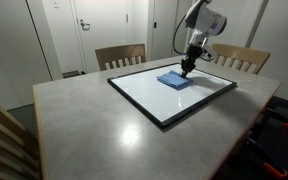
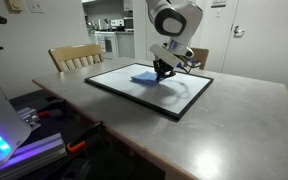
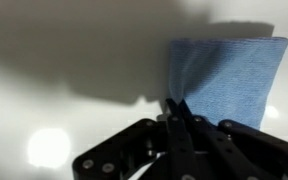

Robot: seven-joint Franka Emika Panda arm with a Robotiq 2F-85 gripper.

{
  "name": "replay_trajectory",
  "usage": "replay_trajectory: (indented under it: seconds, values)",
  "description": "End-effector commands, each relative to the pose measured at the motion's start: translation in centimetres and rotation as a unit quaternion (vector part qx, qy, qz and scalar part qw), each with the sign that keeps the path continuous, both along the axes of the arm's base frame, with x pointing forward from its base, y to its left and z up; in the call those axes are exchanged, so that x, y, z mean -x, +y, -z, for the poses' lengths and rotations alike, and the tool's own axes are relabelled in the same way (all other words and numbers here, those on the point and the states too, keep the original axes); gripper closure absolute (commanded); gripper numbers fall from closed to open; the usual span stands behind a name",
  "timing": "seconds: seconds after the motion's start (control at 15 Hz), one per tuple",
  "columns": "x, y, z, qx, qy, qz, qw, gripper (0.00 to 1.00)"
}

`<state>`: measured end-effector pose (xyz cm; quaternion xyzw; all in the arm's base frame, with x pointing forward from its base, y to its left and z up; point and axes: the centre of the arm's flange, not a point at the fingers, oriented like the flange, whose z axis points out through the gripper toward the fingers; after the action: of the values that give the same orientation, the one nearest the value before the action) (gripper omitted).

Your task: Pick up the light blue towel and wipe the white board on the table with it.

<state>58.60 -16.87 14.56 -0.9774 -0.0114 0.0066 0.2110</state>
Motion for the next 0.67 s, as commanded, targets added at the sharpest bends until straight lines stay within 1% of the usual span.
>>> replay_trajectory:
  seconds: [0.0,0.6]
  values:
    - [0.2,-1.3,0.5,0.025,0.006,0.012,0.9996,0.99]
    - [0.5,-4.1,-0.1,0.063,0.011,0.026,0.9976,0.99]
